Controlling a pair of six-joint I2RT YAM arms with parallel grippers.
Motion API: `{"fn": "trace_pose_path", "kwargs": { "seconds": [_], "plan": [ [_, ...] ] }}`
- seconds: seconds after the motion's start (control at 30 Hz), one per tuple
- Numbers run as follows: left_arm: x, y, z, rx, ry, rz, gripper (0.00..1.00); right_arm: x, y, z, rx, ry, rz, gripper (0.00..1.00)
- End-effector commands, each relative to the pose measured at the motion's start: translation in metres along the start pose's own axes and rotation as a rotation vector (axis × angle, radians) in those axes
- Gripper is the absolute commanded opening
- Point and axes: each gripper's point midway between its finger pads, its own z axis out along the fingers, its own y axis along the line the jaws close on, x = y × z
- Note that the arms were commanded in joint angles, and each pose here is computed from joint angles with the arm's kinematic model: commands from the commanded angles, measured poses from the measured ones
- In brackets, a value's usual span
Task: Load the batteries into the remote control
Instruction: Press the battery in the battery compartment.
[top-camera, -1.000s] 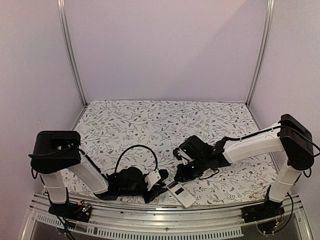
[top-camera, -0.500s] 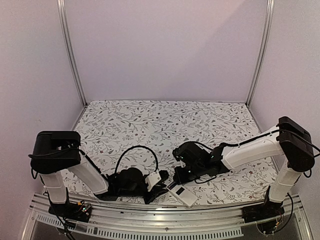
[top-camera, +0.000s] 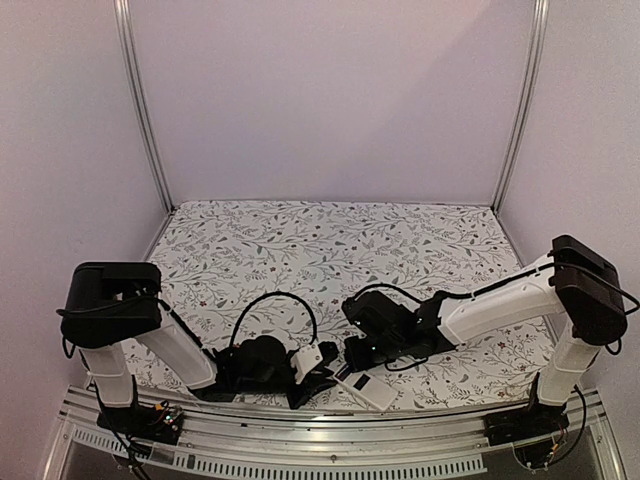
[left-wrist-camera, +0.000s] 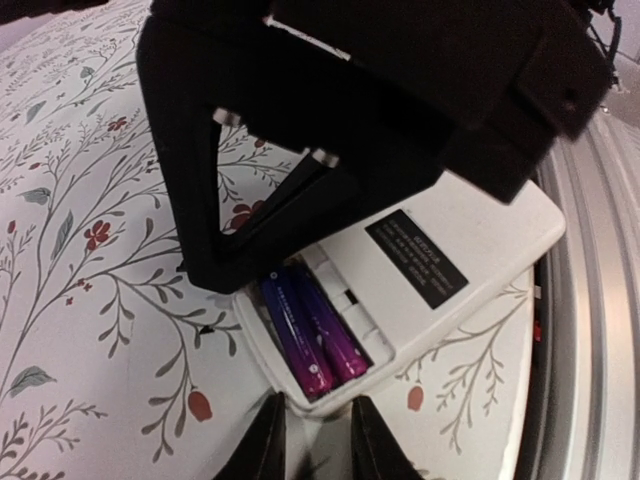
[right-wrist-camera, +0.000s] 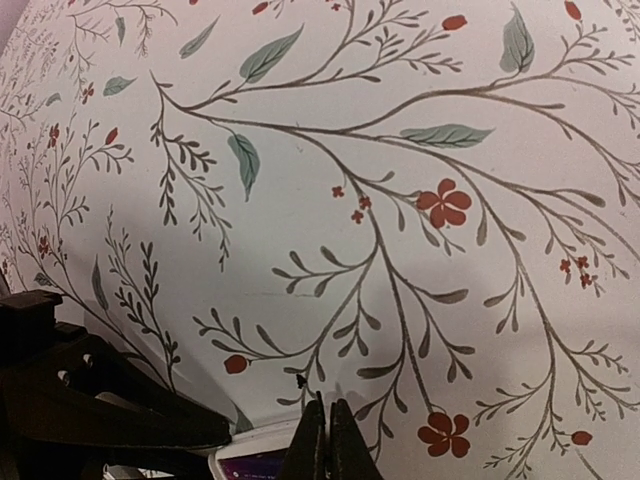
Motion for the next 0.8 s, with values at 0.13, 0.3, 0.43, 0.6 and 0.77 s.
{"fn": "trace_pose_path", "kwargs": {
  "seconds": [0.13, 0.3, 0.43, 0.6, 0.77],
  "plan": [
    [0.014, 0.015, 0.001, -0.069, 0.053, -0.009, 0.2, 0.029, 0.007, -0.005, -0.015, 0.166, -0.095, 0.09],
    [0.015, 0.016, 0.0, -0.073, 0.054, -0.006, 0.2, 0.01, 0.01, -0.009, -0.043, 0.139, -0.101, 0.14],
    [0.015, 0.015, 0.0, -0.071, 0.054, -0.006, 0.2, -0.005, 0.013, -0.013, -0.058, 0.107, -0.105, 0.21],
    [0.016, 0.015, 0.0, -0.072, 0.057, -0.007, 0.19, -0.023, 0.01, -0.022, -0.063, 0.062, -0.099, 0.3],
    [0.016, 0.015, 0.0, -0.071, 0.058, -0.007, 0.19, -0.018, 0.004, -0.024, -0.057, 0.081, -0.091, 0.31]
  ]
}}
